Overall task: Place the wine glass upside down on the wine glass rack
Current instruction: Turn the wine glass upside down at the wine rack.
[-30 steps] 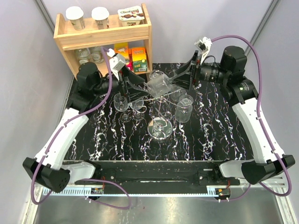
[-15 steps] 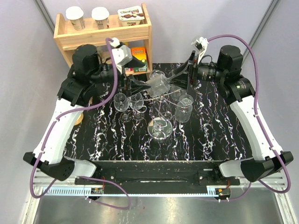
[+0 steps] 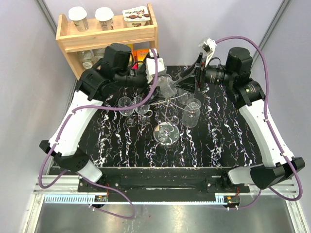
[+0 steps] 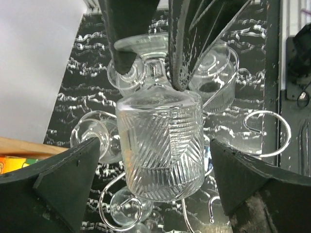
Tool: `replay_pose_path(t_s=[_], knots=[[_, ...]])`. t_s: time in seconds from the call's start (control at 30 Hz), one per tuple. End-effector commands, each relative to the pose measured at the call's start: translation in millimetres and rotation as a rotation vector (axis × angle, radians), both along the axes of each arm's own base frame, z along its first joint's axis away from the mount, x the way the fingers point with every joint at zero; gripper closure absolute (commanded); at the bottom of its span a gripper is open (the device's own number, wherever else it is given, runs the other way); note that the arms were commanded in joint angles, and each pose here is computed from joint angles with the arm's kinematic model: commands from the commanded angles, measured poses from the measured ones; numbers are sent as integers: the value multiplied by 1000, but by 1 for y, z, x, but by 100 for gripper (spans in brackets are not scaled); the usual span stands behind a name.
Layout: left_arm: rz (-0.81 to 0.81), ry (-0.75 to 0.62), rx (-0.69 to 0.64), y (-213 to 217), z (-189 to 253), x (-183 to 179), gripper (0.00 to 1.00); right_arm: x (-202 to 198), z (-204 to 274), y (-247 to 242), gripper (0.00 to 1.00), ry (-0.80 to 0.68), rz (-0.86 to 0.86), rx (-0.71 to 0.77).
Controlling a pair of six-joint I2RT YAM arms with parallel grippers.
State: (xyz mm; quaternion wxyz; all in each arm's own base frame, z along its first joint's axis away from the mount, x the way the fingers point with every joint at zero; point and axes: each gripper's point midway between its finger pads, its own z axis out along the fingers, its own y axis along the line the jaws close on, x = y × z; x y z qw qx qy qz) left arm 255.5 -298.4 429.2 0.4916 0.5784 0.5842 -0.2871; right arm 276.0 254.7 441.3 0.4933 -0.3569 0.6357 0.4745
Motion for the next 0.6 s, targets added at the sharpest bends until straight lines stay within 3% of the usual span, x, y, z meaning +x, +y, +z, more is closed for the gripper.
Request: replay_pose_path(t_s=[0.0,0.57], knots=[[41,-61,93,4,-2,0,1,-1,23,-1,100,-85,-16,17],[81,-47,191,-9,-25,11,1,-5,22,-1,100,-90,-13,13]])
